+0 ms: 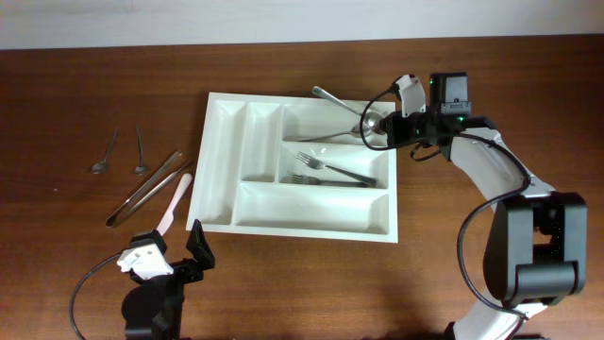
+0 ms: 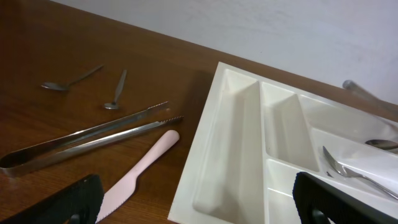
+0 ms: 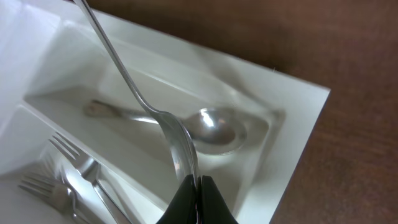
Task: Pack container
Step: 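Carry the spoon left over the tray's top compartment and lower it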
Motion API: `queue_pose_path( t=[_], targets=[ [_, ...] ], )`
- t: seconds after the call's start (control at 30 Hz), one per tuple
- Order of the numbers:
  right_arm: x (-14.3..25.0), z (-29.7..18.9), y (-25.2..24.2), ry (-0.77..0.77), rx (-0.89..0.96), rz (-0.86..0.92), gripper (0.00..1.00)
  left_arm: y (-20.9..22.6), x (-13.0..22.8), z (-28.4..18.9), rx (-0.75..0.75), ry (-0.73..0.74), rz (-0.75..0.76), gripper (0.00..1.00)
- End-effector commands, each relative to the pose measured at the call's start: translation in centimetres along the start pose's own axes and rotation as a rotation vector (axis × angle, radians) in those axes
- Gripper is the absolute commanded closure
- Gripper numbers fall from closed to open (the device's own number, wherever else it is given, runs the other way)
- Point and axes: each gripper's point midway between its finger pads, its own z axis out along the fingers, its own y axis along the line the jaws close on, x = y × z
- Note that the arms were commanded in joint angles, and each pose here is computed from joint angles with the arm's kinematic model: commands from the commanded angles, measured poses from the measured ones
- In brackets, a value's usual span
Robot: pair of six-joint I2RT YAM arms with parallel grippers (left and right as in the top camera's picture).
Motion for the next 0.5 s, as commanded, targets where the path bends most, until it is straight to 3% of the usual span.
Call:
queue_pose_path(
  t=[0.0,0.47],
  targets=[
    [0.1,0.7,-0.1,0.014,-0.002,0.014,0.96,-0.1,0.1,0.0,0.008,0.001,0.015,0.01],
    [2.5,1.8,-1.0,0.098,0.028,0.049,0.96,-0.1,0.1,0.0,0.007,0.001,0.014,0.01]
  ],
)
